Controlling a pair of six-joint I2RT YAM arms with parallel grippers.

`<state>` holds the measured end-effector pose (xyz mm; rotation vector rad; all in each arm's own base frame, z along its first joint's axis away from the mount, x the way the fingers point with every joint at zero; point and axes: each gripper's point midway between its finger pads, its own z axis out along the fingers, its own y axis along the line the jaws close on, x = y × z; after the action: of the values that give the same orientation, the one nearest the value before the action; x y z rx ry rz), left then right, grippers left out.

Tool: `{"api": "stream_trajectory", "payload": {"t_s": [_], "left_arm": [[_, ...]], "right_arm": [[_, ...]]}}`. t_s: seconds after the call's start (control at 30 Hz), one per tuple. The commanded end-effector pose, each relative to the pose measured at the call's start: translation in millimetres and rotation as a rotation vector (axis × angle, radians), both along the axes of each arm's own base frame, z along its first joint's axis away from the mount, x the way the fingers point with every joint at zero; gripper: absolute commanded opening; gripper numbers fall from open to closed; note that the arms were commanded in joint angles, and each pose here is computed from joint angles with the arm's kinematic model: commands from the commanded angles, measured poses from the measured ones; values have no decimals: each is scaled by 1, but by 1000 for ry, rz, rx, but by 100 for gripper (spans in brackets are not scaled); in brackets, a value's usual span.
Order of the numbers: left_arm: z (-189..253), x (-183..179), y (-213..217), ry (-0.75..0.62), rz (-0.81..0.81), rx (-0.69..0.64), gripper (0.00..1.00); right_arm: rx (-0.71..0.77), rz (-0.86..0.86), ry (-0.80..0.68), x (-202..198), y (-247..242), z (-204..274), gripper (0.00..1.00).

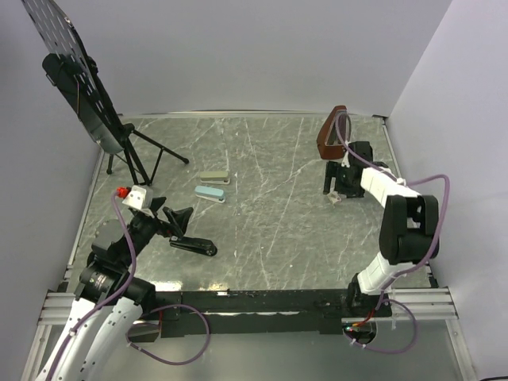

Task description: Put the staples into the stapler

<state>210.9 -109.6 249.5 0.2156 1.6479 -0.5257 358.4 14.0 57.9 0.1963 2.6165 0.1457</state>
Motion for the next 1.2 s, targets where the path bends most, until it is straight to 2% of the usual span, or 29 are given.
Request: {"api": "stream_trajectory", "payload": {"t_s": [0.0,0.13,0.43,0.67,0.7,1.17], "left_arm": [[18,0,-4,-45,-18,-28,97],[18,0,-3,-43,-16,-28,97],[19,0,-4,-47,-21,-28,97],[19,-1,-4,-50,-24,-29,97],[19,-1,-4,-50,-24,-29,97],[20,-2,-4,-58,-27,-30,97]], "right_arm": [[-32,103,-16,16,11,4,90],[-47,116,36,15,11,-13,86],[-58,136,96,13,9,-34,83],[-83,162,110,12,8,-37,73],[-84,163,108,12,8,-36,69],[-131,238,109,9,23,-37,51]]}}
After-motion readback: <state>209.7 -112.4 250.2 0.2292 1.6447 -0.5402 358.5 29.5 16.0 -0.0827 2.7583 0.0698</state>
